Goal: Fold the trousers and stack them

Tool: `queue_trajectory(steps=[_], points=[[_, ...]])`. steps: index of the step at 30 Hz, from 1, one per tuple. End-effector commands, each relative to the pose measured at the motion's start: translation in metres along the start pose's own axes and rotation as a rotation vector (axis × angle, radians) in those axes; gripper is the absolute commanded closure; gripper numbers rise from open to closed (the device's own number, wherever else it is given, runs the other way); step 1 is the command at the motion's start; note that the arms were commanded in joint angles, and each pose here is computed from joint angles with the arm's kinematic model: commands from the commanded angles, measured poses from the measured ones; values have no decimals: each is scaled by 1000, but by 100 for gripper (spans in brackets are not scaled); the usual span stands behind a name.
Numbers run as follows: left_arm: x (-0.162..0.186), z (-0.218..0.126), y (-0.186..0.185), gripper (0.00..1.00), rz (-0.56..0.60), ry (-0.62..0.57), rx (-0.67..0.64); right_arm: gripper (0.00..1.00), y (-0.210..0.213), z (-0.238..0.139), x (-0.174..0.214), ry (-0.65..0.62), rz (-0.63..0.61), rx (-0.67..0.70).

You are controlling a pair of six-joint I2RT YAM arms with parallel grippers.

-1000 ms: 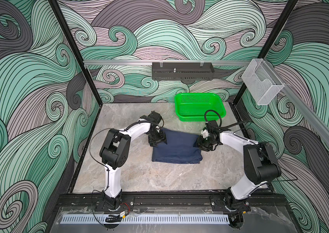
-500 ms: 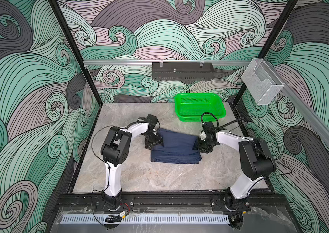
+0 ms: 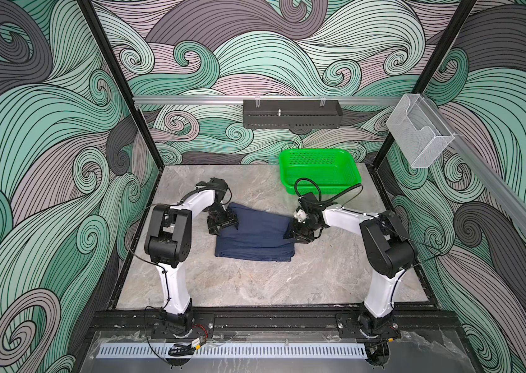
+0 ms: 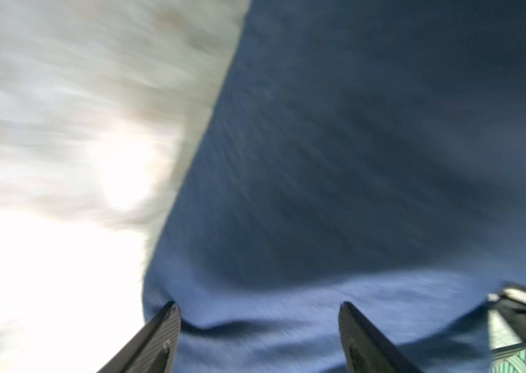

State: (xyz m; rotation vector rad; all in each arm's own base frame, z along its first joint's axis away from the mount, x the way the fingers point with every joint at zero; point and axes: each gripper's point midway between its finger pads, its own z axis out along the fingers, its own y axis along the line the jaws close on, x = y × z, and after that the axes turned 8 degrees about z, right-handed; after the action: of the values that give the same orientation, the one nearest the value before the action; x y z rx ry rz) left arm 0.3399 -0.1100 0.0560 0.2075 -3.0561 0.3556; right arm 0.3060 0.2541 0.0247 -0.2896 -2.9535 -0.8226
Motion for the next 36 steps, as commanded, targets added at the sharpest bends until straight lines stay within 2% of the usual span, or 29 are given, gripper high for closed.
queue_trajectory(steps=[1,6,11,15,16,17,18,24,29,36], points=[[8,-33,11,20,9,-38,-38,49,17,15,5,14,24,-7],[12,-69,10,19,15,-111,-44,48,49,-2,1,-49,-41,-13],[20,-101,5,19,37,-180,-28,41,66,-65,-9,-247,-152,8],[30,-104,-6,19,74,-203,-8,36,70,-115,-5,-386,-235,12],[33,-101,-10,14,86,-198,-15,35,70,-123,-2,-404,-253,10],[36,-96,-12,5,95,-187,-32,34,70,-132,1,-425,-269,3],[38,-90,-14,1,105,-173,-45,34,69,-137,5,-437,-282,-3],[48,-44,-28,1,137,-103,-96,34,56,-153,22,-551,-389,-69],[48,-15,-41,1,162,-73,-112,35,49,-157,37,-650,-538,-141],[48,23,-36,1,145,-28,-154,35,39,-160,51,-721,-636,-166]])
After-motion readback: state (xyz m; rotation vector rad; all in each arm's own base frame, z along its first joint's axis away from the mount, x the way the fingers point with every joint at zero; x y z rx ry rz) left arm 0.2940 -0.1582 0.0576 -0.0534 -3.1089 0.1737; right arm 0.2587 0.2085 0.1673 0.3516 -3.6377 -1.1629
